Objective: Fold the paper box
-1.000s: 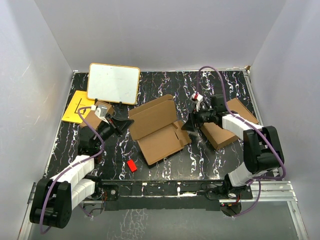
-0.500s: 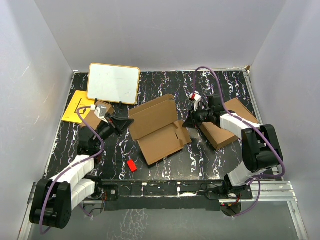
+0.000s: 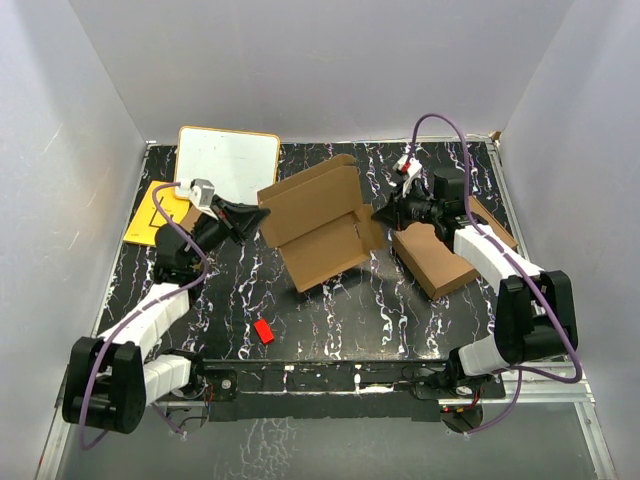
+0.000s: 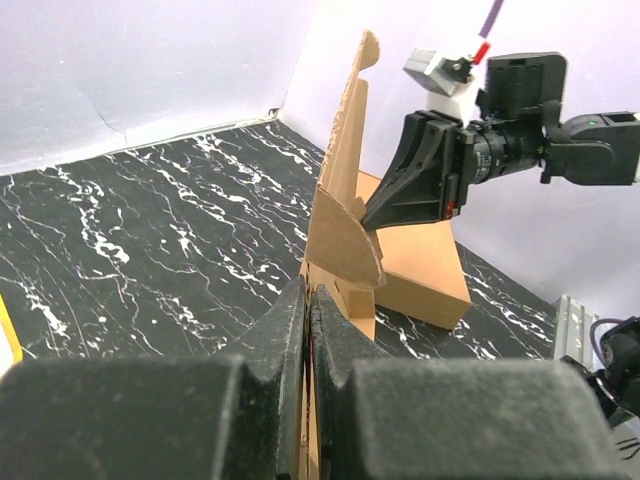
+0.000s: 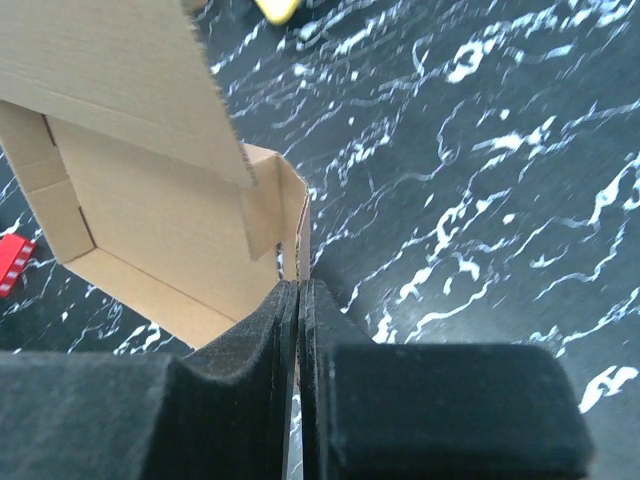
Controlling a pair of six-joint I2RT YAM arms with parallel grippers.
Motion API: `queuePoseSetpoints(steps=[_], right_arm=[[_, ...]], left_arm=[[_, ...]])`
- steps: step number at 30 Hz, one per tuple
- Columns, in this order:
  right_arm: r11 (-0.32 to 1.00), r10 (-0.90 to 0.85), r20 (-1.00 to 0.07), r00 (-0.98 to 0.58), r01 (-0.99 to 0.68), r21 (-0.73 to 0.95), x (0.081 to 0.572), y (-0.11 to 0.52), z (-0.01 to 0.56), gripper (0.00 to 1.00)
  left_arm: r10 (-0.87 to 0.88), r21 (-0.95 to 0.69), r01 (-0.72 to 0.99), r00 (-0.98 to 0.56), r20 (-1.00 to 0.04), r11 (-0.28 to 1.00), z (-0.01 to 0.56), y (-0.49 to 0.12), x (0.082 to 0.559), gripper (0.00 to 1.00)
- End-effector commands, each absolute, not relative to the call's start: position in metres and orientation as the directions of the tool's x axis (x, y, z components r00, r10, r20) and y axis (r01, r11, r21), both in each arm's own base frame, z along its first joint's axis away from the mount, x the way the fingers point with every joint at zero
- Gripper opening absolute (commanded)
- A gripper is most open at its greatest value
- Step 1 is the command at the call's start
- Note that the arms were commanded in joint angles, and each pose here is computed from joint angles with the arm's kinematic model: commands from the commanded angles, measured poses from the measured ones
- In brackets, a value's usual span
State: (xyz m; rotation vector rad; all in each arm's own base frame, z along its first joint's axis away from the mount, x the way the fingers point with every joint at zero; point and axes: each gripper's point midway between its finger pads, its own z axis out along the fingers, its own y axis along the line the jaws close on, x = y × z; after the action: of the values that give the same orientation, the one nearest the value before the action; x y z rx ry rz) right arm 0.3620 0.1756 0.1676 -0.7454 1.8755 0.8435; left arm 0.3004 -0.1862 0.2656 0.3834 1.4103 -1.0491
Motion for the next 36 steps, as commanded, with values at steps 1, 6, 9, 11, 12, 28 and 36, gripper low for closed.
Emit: queuePoseSetpoints(steps=[1,6,9,11,12,28,36], right_arm=[[0.570,-0.066,-0.981,-0.182,-0.814,0.113,0.377,0.181,0.210,0.08],[0.596,0.013,-0.995,-0.098,-0.798,0.086,0.376,0.180,0.195,0.08],[0.606,0.065,-0.998,-0.020,-0.794,0.055,0.373,0.180,0.196,0.08],[0.615,0.073,-0.997,-0.018,-0.786,0.059,0.369,0.178,0.190,0.08],[0.613,0.071,-0.997,-0.024,-0.788,0.063,0.365,0.178,0.185,0.08],[0.482,0.047,-0.977,-0.206,-0.852,0.203,0.319,0.190,0.154,0.08],[0.424,-0.030,-0.971,-0.238,-0.882,0.203,0.305,0.192,0.145,0.08]], left_arm=[[-0.306,-0.222,0.838,-0.070,-0.950,0.498,0.283,-0.197,0.307,0.00],[-0.228,-0.108,0.874,0.004,-0.974,0.475,0.271,-0.207,0.313,0.00],[-0.187,-0.057,0.886,0.034,-0.982,0.461,0.263,-0.209,0.313,0.00],[-0.154,-0.032,0.888,0.045,-0.987,0.460,0.257,-0.209,0.311,0.00],[-0.140,-0.021,0.889,0.049,-0.989,0.458,0.253,-0.210,0.310,0.00],[-0.071,0.058,0.888,0.101,-0.992,0.456,0.239,-0.212,0.275,0.00],[-0.155,-0.008,0.889,0.071,-0.985,0.458,0.245,-0.210,0.259,0.00]])
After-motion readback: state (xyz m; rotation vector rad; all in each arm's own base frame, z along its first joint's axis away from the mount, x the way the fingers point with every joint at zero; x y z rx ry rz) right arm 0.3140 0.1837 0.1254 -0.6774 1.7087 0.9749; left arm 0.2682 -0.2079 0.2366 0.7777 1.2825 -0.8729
